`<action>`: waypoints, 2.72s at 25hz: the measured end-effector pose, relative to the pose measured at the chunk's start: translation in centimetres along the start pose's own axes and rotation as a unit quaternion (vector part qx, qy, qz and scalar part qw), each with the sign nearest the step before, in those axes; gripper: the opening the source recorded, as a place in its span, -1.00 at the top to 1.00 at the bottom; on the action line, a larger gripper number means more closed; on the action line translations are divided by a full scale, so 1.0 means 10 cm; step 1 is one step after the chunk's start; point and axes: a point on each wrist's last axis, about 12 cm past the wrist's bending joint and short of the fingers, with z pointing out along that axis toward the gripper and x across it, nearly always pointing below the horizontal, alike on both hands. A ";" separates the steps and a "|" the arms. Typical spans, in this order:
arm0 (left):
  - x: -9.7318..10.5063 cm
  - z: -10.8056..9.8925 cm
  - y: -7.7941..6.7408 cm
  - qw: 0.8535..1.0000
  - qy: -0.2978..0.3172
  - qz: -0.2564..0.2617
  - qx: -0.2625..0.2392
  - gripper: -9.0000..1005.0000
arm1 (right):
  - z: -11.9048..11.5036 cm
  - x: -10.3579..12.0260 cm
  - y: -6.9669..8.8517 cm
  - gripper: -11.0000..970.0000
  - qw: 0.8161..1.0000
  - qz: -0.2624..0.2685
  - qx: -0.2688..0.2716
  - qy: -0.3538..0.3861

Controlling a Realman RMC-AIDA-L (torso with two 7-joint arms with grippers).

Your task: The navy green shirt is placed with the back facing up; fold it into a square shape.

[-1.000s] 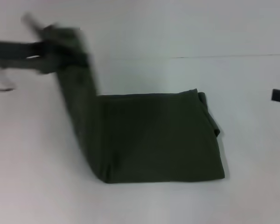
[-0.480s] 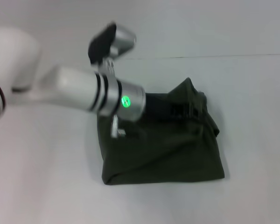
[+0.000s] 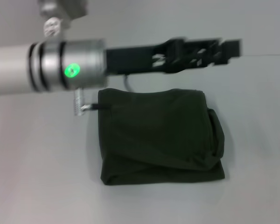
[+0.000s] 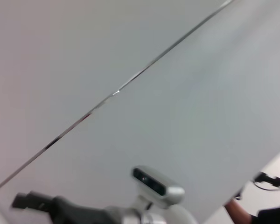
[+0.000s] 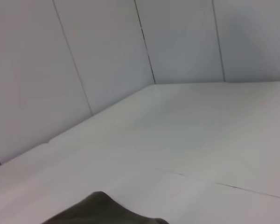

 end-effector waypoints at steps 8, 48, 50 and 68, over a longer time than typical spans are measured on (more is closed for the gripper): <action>0.36 -0.38 0.15 0.997 -0.055 0.051 -0.022 -0.29 | 0.09 -0.03 0.03 -0.94 1.000 0.004 -0.014 -0.002; 0.29 -1.08 0.25 0.960 -0.030 0.219 -0.169 -0.88 | 1.70 -0.53 0.31 -0.94 0.905 0.359 0.064 0.220; 0.30 -1.08 0.25 0.960 -0.033 0.219 -0.170 -0.88 | 1.72 -0.49 0.32 -0.94 0.904 0.361 0.065 0.220; 0.33 -1.12 0.22 0.960 -0.053 0.221 -0.161 -0.88 | 2.11 -0.34 0.49 -0.94 0.928 0.313 0.088 0.180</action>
